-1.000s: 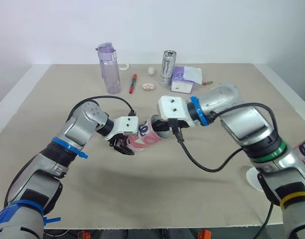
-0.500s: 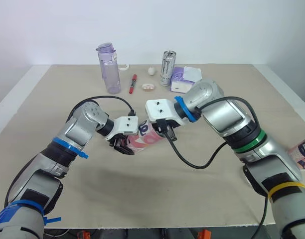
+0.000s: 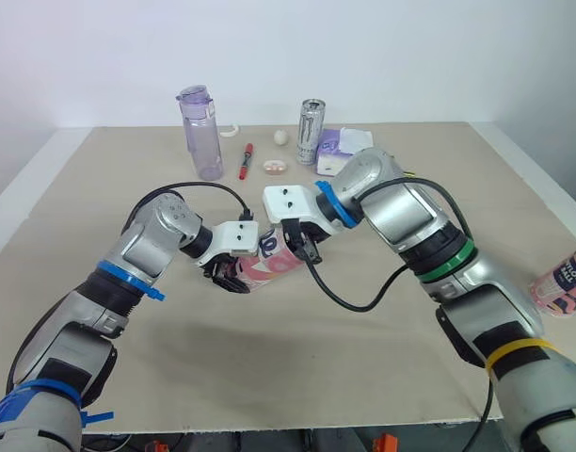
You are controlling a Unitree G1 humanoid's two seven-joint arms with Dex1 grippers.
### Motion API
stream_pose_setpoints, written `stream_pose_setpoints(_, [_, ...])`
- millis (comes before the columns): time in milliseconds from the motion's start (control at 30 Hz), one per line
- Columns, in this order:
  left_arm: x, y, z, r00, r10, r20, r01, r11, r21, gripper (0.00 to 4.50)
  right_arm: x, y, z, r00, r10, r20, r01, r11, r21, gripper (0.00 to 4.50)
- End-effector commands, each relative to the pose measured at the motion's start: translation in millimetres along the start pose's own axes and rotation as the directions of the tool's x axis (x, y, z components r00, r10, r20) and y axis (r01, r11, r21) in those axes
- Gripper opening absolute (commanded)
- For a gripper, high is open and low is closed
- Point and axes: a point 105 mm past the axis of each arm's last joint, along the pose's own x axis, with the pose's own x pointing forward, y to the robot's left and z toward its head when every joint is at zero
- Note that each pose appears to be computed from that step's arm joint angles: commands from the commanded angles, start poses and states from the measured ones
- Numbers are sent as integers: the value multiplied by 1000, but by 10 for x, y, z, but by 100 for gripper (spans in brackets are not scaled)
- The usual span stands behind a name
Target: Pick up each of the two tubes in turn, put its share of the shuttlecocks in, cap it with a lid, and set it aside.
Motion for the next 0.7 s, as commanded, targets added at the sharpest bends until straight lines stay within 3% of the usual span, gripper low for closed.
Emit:
stream_pose_setpoints(33, [110, -53, 40, 1000, -20, 6, 20, 1000, 20, 316, 67, 34, 80, 999, 24, 24, -24, 1000, -10, 4])
stream_pose_setpoints(367, [100, -37, 1, 1000, -20, -3, 21, 1000, 17, 316, -338, 48, 163, 995, -59, 78, 59, 998, 7, 4])
stream_pose_setpoints(500, [103, -32, 6, 1000, -22, -2, 22, 1000, 20, 316, -370, 90, 246, 986, -65, 155, 55, 996, 65, 4])
stream_pose_setpoints(700, [87, -32, -17, 1000, -20, -8, 20, 1000, 20, 316, -315, 155, 118, 987, -67, 146, 51, 993, 108, 4])
